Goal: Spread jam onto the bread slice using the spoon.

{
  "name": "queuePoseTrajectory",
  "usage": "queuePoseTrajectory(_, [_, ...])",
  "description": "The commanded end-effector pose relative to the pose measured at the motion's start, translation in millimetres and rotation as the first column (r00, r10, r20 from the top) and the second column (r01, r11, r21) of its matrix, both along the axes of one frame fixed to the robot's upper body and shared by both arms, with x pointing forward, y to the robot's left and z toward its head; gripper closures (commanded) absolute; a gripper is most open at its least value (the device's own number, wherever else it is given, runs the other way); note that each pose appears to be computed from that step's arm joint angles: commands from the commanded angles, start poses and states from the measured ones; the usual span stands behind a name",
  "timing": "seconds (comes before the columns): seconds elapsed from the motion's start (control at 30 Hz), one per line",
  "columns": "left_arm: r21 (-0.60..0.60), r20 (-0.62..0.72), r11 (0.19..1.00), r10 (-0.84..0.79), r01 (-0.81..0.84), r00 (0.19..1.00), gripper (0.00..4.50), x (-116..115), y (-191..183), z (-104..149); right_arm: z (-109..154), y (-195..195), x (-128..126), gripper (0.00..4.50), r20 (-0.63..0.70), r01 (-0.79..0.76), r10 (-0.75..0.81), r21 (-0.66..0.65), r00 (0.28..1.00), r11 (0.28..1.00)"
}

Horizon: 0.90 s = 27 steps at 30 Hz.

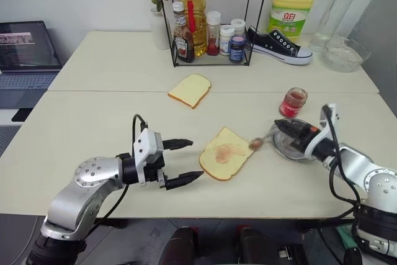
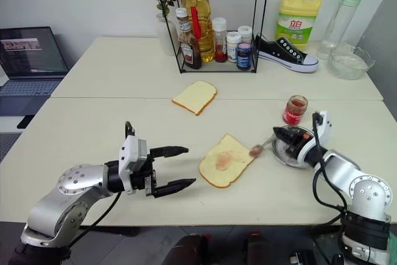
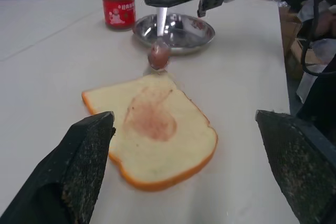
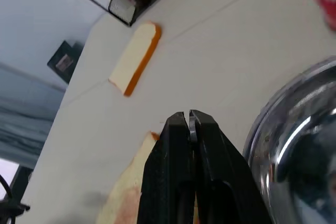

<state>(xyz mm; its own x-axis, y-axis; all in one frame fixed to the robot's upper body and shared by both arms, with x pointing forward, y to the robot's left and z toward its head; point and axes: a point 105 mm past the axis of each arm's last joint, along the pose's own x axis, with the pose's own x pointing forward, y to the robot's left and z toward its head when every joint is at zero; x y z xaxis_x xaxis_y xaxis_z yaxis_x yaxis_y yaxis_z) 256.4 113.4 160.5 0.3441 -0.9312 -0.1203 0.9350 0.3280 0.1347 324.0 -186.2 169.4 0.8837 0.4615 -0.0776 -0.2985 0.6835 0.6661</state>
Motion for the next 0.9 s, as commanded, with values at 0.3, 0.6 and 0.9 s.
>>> queuePoseTrajectory(0.3, [0.027, 0.096, 0.972, -0.235, 0.233, 0.967, 0.00, 25.7, -76.4, 28.1, 44.7, -78.0, -17.3, 4.45, 0.174, 0.337, -0.318, -0.096, 0.932, 0.937])
queuePoseTrajectory(0.6, [0.095, 0.133, 0.941, -0.334, 0.323, 0.933, 0.00, 49.5, -116.9, 11.2, -0.6, -107.3, -24.7, 4.45, 0.065, 0.465, -0.463, -0.038, 0.884, 0.884])
queuePoseTrajectory(0.9, [0.082, 0.129, 0.923, -0.383, 0.375, 0.915, 0.00, 47.9, -137.0, 0.4, -38.8, -119.5, -18.9, 4.26, -0.026, 0.490, -0.490, -0.011, 0.871, 0.872])
